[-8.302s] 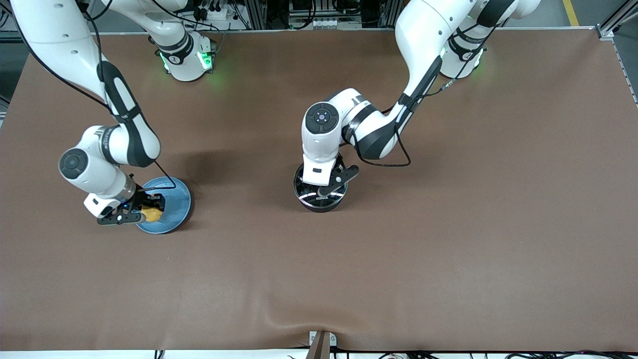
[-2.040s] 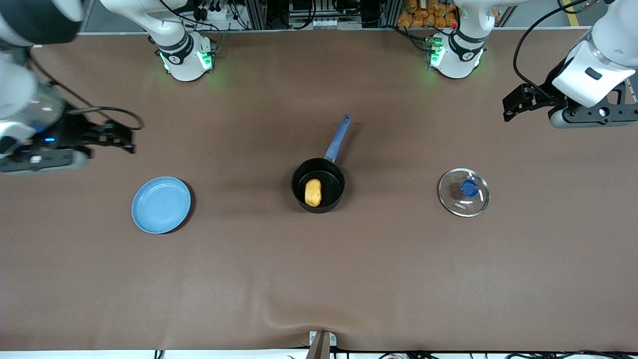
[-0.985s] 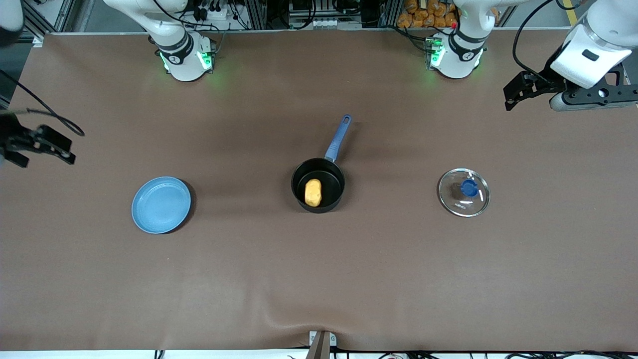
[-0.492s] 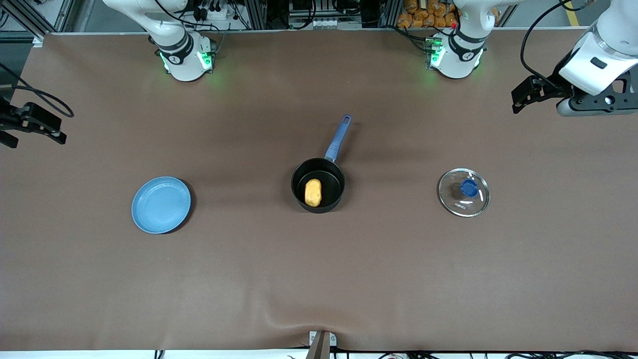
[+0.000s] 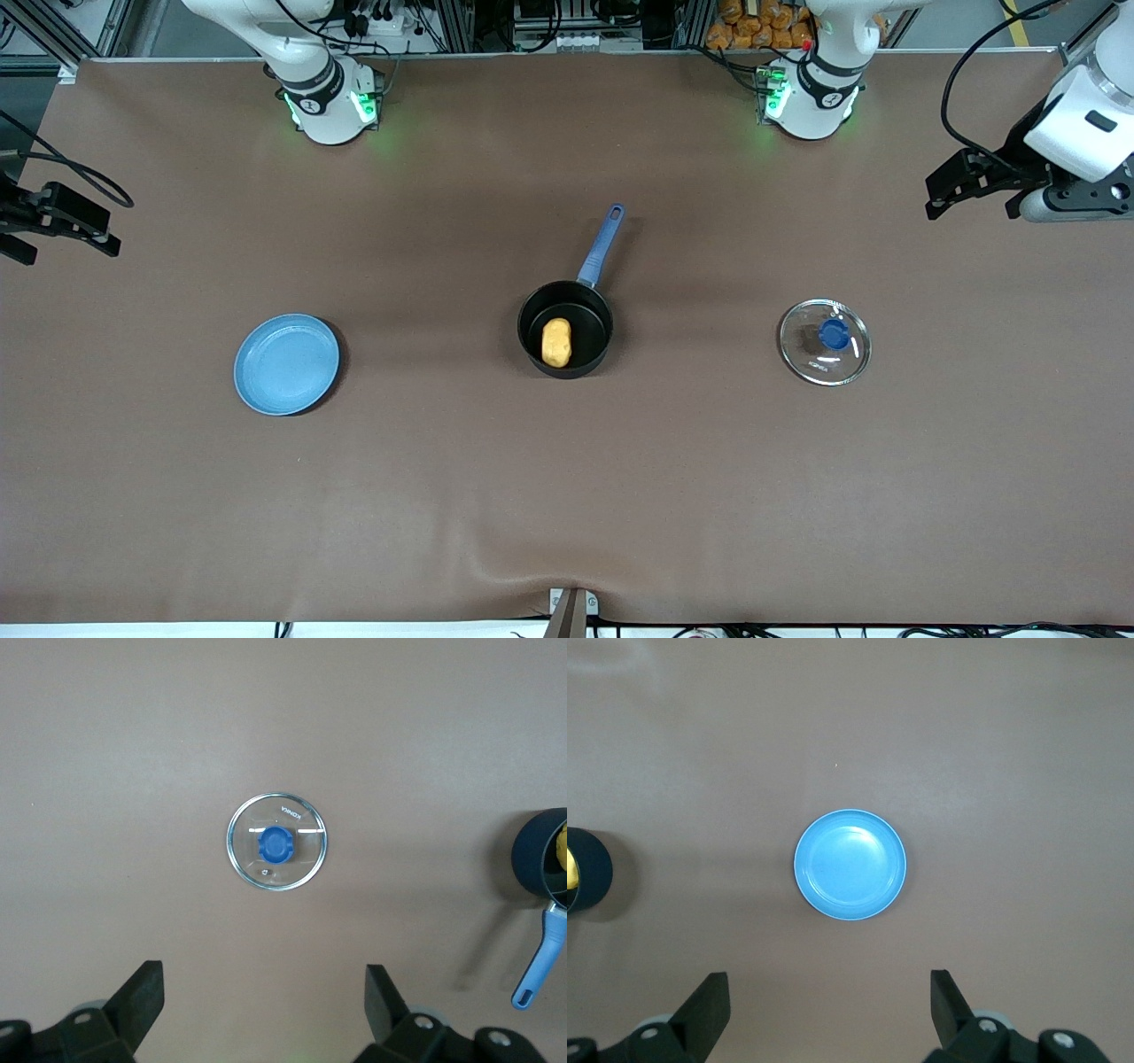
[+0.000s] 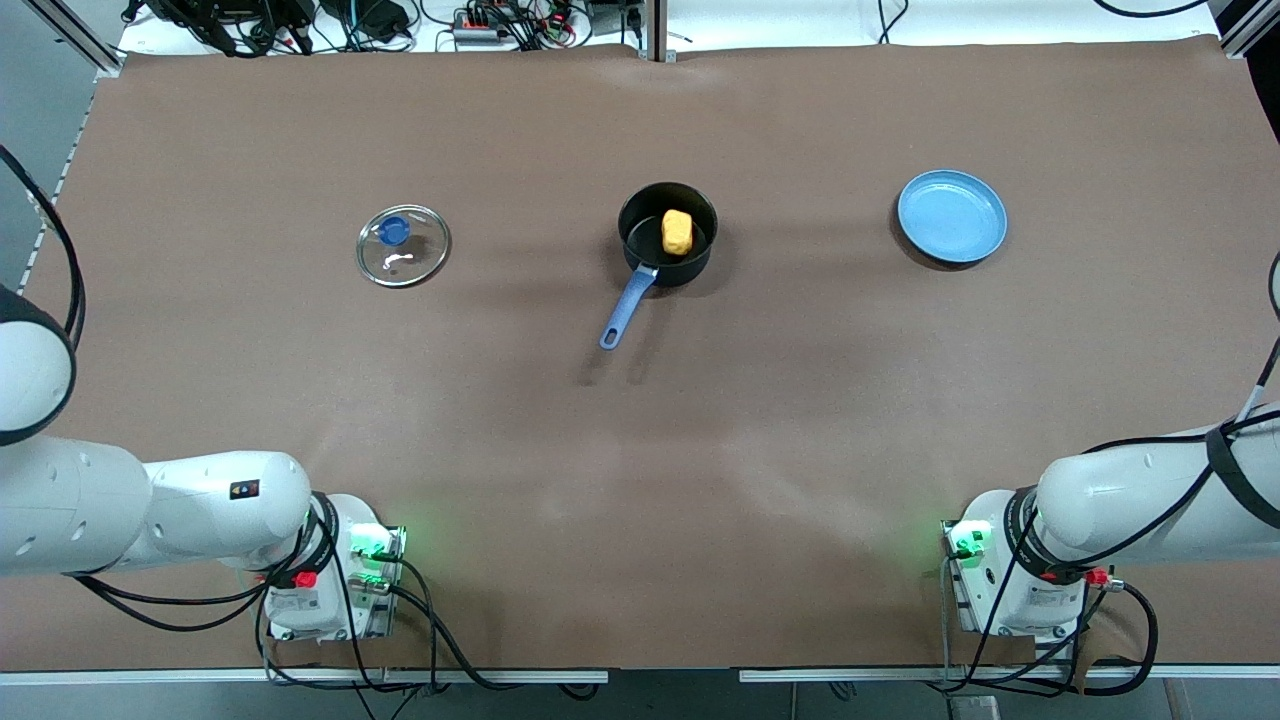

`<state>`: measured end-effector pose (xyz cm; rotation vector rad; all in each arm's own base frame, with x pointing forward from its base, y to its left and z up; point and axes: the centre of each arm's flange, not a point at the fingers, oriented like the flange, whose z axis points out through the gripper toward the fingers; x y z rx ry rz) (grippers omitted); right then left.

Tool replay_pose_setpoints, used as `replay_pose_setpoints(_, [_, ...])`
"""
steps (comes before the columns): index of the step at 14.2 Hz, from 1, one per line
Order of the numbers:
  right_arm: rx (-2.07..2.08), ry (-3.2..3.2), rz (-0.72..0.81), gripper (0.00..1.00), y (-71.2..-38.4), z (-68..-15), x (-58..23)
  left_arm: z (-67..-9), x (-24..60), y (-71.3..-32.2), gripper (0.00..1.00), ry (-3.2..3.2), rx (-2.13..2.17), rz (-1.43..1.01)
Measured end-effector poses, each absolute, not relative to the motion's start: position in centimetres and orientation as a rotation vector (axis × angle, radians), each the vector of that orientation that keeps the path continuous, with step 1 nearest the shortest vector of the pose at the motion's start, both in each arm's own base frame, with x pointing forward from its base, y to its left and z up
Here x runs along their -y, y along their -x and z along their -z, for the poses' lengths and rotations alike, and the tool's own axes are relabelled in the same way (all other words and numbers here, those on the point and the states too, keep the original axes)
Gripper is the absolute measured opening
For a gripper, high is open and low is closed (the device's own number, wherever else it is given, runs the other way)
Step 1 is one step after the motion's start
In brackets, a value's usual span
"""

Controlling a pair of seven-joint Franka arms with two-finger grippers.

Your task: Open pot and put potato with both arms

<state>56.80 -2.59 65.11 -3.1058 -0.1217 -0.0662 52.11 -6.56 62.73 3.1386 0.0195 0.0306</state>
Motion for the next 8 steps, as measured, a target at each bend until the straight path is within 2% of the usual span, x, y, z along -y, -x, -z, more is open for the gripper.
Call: replay_pose_setpoints(8, [0.093,3.11,0.105,1.0,-56.7,-66.2,3.7,-62.5,6.4,-52.8,1.0,-3.134,-0.015,-0.002])
